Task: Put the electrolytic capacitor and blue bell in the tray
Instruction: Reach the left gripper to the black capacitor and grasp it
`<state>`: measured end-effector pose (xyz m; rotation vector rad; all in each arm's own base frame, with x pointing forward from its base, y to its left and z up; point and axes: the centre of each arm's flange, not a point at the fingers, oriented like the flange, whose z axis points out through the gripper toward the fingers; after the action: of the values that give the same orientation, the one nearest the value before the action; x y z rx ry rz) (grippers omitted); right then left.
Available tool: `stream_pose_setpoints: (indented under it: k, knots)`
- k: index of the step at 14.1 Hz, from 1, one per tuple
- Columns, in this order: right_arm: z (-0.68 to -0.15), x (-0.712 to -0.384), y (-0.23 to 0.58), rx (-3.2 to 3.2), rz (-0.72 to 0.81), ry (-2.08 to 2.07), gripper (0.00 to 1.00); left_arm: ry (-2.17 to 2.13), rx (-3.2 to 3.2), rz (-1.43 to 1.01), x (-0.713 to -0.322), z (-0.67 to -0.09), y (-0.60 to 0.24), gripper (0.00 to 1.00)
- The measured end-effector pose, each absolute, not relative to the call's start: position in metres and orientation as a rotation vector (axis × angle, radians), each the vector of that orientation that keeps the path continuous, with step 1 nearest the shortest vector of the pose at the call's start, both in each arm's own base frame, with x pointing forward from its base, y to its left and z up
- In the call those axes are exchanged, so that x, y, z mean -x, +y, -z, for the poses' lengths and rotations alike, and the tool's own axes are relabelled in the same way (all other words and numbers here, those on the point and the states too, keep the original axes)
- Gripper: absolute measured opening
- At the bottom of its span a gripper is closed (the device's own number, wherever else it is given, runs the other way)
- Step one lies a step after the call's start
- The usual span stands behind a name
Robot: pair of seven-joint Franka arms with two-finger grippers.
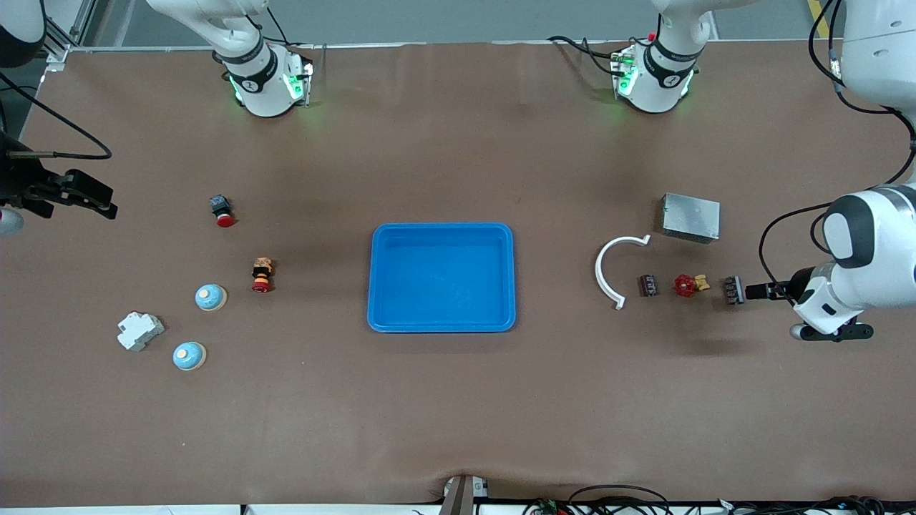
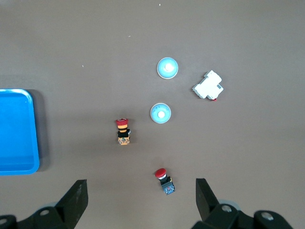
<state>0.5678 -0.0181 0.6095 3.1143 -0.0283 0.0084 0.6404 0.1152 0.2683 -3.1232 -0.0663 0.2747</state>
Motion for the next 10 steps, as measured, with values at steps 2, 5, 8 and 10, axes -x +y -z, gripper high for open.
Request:
stream_pose_setpoints:
  k: [2, 5, 8, 10]
  knots:
    - [-0.61, -0.568, -0.017, -3.115, -0.014, -0.025, 1.0, -0.099, 3.123, -0.245, -0.641, -0.248, 0.129, 1.0]
    - [-0.61, -0.568, -0.016, -3.115, -0.014, -0.022, 1.0, -0.141, 3.122, -0.254, -0.635, -0.222, 0.138, 1.0]
    - [-0.61, -0.568, -0.017, -3.115, -0.014, -0.024, 1.0, -0.238, 3.117, -0.271, -0.632, -0.211, 0.12, 1.0]
    - [-0.61, -0.568, -0.017, -3.115, -0.015, -0.025, 1.0, -0.271, 3.114, -0.279, -0.632, -0.208, 0.099, 1.0]
